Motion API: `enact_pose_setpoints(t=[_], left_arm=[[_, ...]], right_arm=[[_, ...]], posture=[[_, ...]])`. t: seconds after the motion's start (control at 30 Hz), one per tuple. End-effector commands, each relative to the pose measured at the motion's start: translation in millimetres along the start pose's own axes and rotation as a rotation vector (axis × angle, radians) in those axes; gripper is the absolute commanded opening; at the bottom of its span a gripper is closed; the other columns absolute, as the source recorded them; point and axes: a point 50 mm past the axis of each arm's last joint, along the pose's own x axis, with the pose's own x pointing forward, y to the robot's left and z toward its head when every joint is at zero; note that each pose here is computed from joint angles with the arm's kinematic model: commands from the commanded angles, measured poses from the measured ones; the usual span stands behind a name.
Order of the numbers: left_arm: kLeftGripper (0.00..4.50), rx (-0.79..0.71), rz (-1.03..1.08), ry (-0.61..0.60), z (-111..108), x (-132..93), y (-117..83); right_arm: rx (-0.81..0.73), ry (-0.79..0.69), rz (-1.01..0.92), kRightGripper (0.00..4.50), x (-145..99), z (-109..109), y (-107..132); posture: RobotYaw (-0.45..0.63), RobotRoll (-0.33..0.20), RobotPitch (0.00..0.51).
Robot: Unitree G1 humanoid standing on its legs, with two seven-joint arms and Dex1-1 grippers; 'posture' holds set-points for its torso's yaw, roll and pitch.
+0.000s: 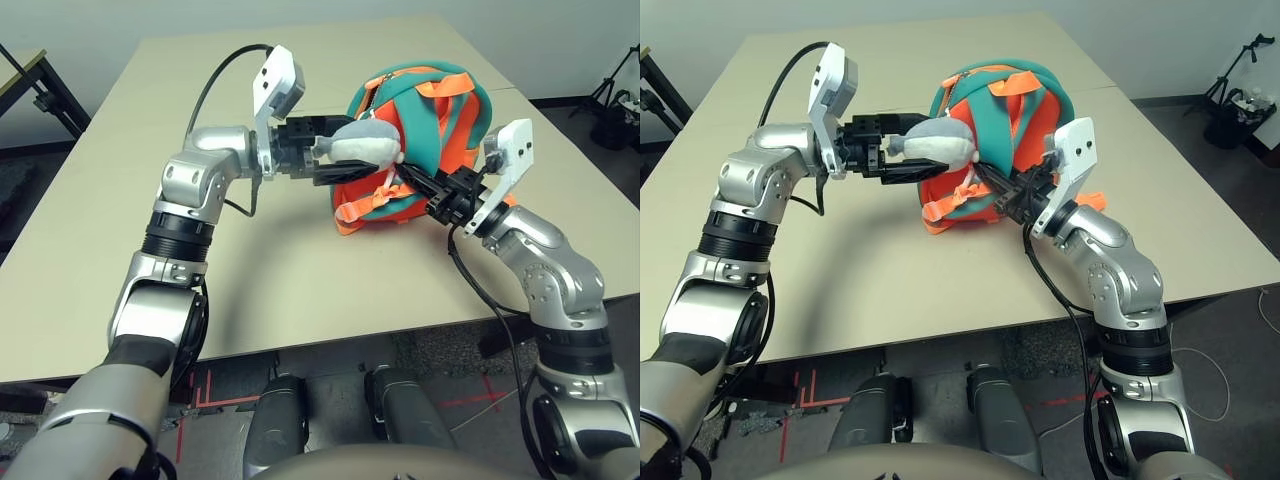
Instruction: Put the pencil case into the backpack and zip it.
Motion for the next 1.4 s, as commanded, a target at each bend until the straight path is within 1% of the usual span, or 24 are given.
enact_pose_setpoints(t=[0.03,0.1,0.13,0.17,0.2,0.23,0.37,0.47,0.57,0.77,1.0,1.1,1.2,1.4], left_arm=[[1.96,-0.026,-0.018,0.007,-4,0,-2],[1.26,-0.03,-0.018,0.009,-5,-1,-3],[0.83,-0.032,-0.018,0.011,-6,-1,-3],[0.52,-0.032,-0.017,0.013,-6,-2,-3],[0.31,-0.032,-0.016,0.015,-6,-2,-3],[0.19,-0.033,-0.015,0.016,-6,-3,-3],[0.18,-0.008,0.0,0.017,-1,-9,-1],[0.18,0.027,0.033,0.002,12,-16,5],[0.18,0.084,0.08,0.013,22,-23,11],[0.18,0.143,0.099,0.039,37,-38,14],[0.18,0.176,0.132,0.088,45,-58,18],[0.18,0.188,0.15,0.1,47,-64,17],[0.18,0.179,0.168,0.127,47,-77,15],[0.18,0.186,0.223,0.145,51,-95,16]], right_arm=[[-0.02,-0.028,0.032,0.28,2,5,7],[-0.019,-0.028,0.034,0.28,2,5,7],[-0.019,-0.028,0.034,0.28,2,5,7],[-0.018,-0.028,0.035,0.28,2,5,7],[-0.018,-0.027,0.036,0.28,3,5,7],[-0.018,-0.027,0.037,0.28,3,5,7],[-0.018,-0.025,0.038,0.28,4,5,7],[-0.018,-0.024,0.039,0.28,4,5,7],[-0.017,-0.022,0.039,0.28,3,4,6],[-0.016,-0.02,0.039,0.28,4,4,6],[-0.016,-0.017,0.046,0.28,6,4,6],[-0.018,-0.016,0.049,0.28,6,5,6],[-0.018,-0.015,0.052,0.28,7,5,6],[-0.016,-0.015,0.061,0.28,9,5,7]], posture=[[-0.19,0.0,0.07],[-0.19,0.0,0.07],[-0.19,0.0,0.071],[-0.18,0.0,0.07],[-0.18,0.0,0.071],[-0.18,0.0,0.07],[-0.18,0.0,0.07],[-0.18,0.0,0.07],[-0.18,0.0,0.07],[-0.17,0.0,0.07],[-0.16,0.0,0.07],[-0.16,0.0,0.069],[-0.15,0.0,0.069],[-0.15,0.0,0.071]])
